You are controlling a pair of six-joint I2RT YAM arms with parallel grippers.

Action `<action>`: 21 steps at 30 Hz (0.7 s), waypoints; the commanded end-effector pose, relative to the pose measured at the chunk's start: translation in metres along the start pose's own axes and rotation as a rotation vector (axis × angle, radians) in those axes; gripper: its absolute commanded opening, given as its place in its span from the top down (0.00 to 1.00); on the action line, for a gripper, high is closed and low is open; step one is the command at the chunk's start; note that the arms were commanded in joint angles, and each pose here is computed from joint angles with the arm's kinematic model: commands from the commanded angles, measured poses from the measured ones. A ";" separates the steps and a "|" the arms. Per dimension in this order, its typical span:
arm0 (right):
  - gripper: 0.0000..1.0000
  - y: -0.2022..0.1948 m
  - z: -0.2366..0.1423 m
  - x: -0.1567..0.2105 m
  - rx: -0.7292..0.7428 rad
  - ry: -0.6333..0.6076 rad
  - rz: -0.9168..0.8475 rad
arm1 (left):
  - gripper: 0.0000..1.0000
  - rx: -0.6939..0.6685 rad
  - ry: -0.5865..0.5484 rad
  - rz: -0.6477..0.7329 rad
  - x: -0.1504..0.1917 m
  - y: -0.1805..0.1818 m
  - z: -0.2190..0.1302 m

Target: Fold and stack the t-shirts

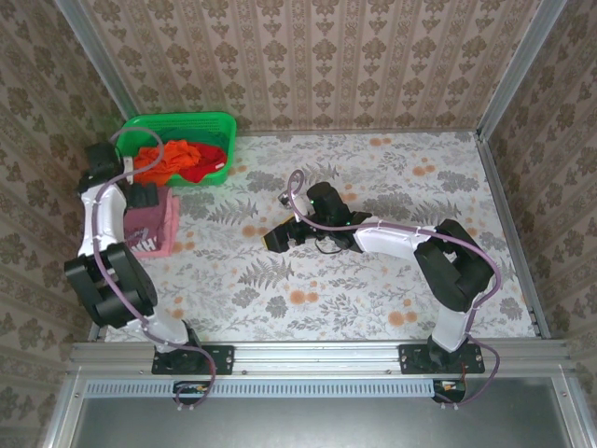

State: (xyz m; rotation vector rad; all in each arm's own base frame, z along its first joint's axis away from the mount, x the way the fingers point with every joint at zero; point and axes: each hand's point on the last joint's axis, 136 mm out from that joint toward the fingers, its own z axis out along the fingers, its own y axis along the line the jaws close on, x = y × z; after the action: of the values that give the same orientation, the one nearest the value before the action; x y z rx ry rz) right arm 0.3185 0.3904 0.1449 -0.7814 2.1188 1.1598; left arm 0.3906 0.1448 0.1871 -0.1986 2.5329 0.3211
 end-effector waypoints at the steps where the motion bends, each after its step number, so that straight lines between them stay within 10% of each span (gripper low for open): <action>1: 0.00 -0.003 0.006 0.000 0.008 -0.004 0.001 | 0.00 0.033 -0.034 -0.085 -0.002 -0.005 0.004; 21: 0.00 -0.010 -0.002 0.010 0.050 -0.020 0.007 | 0.00 0.277 0.193 -0.264 0.053 -0.061 0.071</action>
State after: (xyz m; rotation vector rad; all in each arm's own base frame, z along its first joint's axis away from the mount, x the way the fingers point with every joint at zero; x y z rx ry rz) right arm 0.3157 0.3838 0.1289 -0.7599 2.1479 1.1372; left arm 0.3942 0.1123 0.0767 -0.4704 2.6973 -0.1229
